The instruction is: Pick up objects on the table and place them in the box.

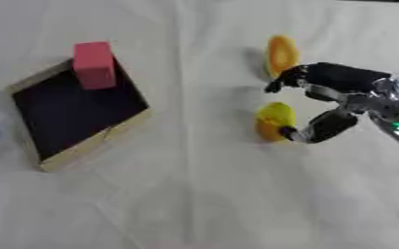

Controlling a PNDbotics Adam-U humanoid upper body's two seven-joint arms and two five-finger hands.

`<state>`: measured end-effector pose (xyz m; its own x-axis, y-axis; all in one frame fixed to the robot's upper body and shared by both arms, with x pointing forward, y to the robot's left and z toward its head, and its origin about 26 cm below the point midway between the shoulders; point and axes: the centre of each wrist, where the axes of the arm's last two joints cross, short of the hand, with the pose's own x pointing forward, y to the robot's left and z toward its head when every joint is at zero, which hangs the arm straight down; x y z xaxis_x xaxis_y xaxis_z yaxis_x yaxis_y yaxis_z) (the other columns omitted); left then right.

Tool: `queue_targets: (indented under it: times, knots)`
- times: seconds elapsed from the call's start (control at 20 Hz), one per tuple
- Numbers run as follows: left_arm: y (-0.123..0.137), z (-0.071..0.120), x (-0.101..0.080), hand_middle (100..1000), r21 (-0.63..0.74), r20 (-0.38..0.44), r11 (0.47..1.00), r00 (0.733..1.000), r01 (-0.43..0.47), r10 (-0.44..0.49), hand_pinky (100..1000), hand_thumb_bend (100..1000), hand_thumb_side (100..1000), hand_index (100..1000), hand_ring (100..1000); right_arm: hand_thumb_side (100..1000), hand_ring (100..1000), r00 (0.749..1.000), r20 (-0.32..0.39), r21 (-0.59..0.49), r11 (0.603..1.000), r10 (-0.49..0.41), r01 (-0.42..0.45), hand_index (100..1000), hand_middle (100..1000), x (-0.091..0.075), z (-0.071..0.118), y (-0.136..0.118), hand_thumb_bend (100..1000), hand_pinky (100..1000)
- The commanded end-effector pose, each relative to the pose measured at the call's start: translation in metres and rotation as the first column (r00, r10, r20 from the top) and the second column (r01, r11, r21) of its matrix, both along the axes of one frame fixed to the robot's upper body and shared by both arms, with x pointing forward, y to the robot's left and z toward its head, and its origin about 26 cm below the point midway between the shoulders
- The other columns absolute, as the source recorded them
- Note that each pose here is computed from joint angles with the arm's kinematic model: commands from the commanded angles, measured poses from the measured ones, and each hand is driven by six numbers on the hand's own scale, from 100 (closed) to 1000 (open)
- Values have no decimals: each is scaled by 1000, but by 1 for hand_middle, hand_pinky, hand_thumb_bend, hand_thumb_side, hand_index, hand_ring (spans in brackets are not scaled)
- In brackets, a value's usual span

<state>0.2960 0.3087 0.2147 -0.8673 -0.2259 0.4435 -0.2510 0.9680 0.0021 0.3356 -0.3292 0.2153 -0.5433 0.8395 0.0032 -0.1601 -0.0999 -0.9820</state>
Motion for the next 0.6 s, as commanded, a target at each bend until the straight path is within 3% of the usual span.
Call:
queue_targets:
  times: [0.05,0.25,0.4,0.45,0.6]
  knots:
    - [-1,8,-2,608,10,26,1000,1000,10,-10,693,100,583,765,651,217,897,999,24,-22,1000,-21,22,821,678,3,7,-6,319,897]
    - [-1,8,-2,608,9,27,1000,1000,11,-11,693,100,583,765,651,217,859,999,24,-15,999,-33,33,762,604,5,4,-8,259,889]
    - [-1,8,-1,608,9,28,1000,1000,12,-12,693,100,583,765,651,178,832,999,24,8,999,-44,43,708,553,6,2,-10,171,885]
    - [-1,8,-1,608,9,28,1000,1000,12,-12,693,100,583,765,651,151,815,999,22,19,999,-47,46,690,535,7,1,-10,100,882]
    - [-2,8,-1,608,9,29,1000,1000,13,-13,694,100,584,764,651,211,790,998,20,56,997,-53,52,654,503,7,2,-10,100,876]
